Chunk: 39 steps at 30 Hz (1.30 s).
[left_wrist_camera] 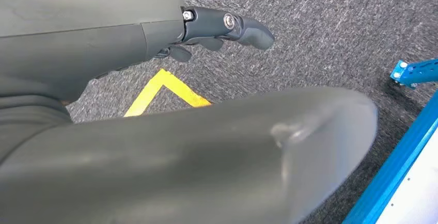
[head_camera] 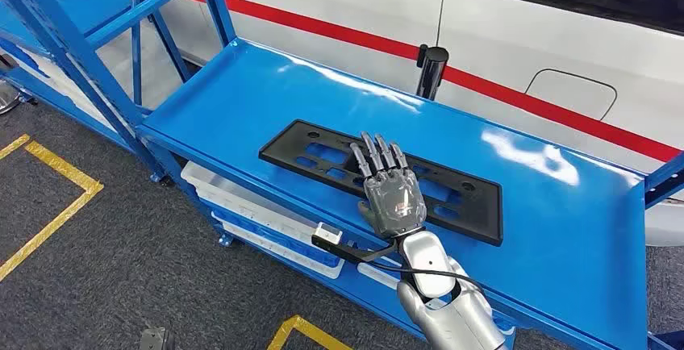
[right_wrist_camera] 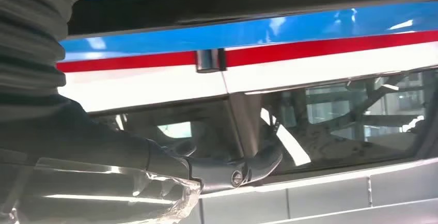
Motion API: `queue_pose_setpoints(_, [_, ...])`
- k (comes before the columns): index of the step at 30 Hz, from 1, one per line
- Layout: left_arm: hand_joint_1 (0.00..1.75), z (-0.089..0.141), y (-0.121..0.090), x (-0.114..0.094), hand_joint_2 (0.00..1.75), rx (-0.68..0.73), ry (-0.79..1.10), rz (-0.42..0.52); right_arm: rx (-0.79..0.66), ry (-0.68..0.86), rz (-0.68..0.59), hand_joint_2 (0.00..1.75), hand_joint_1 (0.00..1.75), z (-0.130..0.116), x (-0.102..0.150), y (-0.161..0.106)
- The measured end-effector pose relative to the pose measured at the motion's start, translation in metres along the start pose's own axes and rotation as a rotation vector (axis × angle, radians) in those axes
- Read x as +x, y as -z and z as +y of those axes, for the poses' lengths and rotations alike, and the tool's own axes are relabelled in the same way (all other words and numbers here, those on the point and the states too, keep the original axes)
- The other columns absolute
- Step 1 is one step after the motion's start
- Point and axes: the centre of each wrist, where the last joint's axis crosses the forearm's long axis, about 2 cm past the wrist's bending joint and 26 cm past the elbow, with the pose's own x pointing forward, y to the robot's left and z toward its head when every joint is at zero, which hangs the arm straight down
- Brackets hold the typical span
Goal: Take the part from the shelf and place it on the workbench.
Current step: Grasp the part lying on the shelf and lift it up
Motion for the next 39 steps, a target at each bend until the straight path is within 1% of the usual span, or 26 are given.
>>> queue_pose_setpoints(5, [0.0, -0.002, 0.001, 0.002, 0.0, 0.007, 0.003, -0.01, 0.0, -0.009, -0.042, 1.75, 0.0, 0.001, 0.009, 0.006])
queue_pose_setpoints(9, [0.0, -0.002, 0.001, 0.003, 0.0, 0.022, 0.005, -0.015, 0.022, -0.022, -0.058, 1.75, 0.0, 0.007, 0.014, 0.007])
queue_pose_setpoints(12, [0.0, -0.004, 0.002, 0.005, 0.0, 0.031, 0.002, -0.015, 0.019, -0.046, -0.058, 1.75, 0.0, 0.007, 0.02, 0.02])
queue_pose_setpoints(15, [0.0, -0.005, 0.003, 0.009, 0.0, 0.039, -0.002, -0.014, 0.023, -0.075, -0.018, 1.75, 0.0, 0.01, 0.027, 0.034])
queue_pose_setpoints(20, [0.0, -0.006, 0.004, 0.01, 0.0, 0.049, 0.001, -0.014, 0.03, -0.127, 0.085, 1.75, 0.0, 0.014, 0.031, 0.046])
queue_pose_setpoints(26, [0.0, -0.007, 0.004, 0.011, 0.0, 0.062, -0.005, -0.01, 0.09, -0.217, 0.147, 1.75, 0.0, 0.025, 0.026, 0.049])
queue_pose_setpoints(31, [0.0, -0.007, 0.004, 0.012, 0.0, 0.068, -0.012, -0.01, 0.124, -0.283, 0.173, 1.75, 0.0, 0.028, 0.019, 0.053])
queue_pose_setpoints(39, [0.0, -0.009, 0.004, 0.012, 0.0, 0.072, -0.019, -0.009, 0.207, -0.369, 0.2, 1.75, 0.0, 0.031, 0.003, 0.048])
